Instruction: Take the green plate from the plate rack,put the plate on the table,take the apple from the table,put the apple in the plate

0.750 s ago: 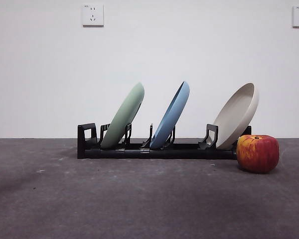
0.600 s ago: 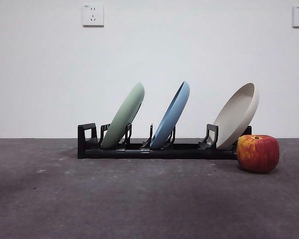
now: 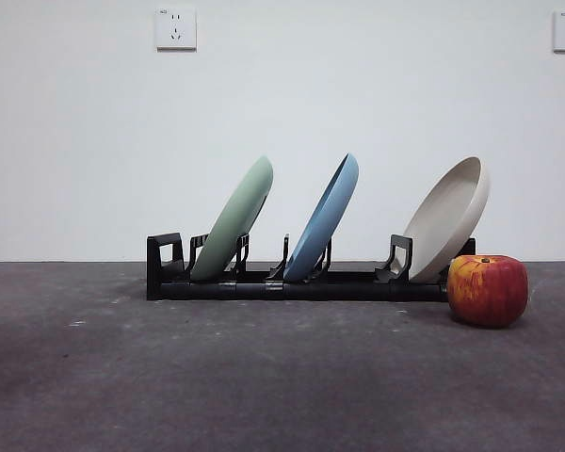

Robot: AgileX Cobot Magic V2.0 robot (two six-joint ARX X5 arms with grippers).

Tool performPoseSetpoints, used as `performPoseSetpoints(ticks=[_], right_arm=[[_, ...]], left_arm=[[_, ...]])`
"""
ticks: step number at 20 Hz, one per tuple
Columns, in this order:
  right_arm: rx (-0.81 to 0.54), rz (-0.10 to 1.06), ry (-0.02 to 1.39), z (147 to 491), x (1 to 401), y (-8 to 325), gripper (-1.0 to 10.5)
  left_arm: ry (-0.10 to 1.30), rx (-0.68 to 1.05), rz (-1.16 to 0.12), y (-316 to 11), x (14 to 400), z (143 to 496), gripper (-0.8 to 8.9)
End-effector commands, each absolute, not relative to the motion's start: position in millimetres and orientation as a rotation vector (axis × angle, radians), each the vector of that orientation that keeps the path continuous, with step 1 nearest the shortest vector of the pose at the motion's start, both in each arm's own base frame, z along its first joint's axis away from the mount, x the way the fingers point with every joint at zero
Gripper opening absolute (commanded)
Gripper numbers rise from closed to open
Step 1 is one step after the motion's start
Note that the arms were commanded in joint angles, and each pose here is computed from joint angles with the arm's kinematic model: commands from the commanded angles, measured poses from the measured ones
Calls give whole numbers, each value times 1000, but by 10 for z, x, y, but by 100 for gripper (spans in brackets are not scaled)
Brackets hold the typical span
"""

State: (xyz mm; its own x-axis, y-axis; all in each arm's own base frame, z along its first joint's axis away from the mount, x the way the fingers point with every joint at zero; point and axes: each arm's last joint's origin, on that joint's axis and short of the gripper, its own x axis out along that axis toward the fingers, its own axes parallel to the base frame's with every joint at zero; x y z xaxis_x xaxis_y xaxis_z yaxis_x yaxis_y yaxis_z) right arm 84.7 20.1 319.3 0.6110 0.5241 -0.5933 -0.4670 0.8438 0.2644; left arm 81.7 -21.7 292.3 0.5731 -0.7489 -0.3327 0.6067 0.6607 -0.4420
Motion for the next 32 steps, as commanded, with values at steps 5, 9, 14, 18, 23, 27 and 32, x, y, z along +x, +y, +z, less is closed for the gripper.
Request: performPoseSetpoints(ticks=[5, 9, 14, 18, 23, 27, 32], right_arm=[[43, 595, 752, 3165, 877, 206, 127], [79, 578, 764, 3165, 877, 205, 728], [83, 576, 771, 3160, 892, 206, 724], [86, 575, 778, 3155, 905, 207, 724], [95, 573, 796, 3143, 940, 210, 724], [98, 572, 808, 3134, 964, 212, 724], [100, 572, 819, 3125, 986, 213, 724]], left_arm=[[516, -214, -825, -216, 793, 2924, 72], [517, -231, -819, -216, 797, 2932, 605], [501, -224, -819, -216, 825, 2948, 603], [465, -227, -814, -221, 957, 2991, 603], [382, -168, -769, -313, 1359, 3159, 603], [362, -117, -744, -503, 1863, 3315, 603], [384, 17, -726, -897, 2609, 3367, 602]])
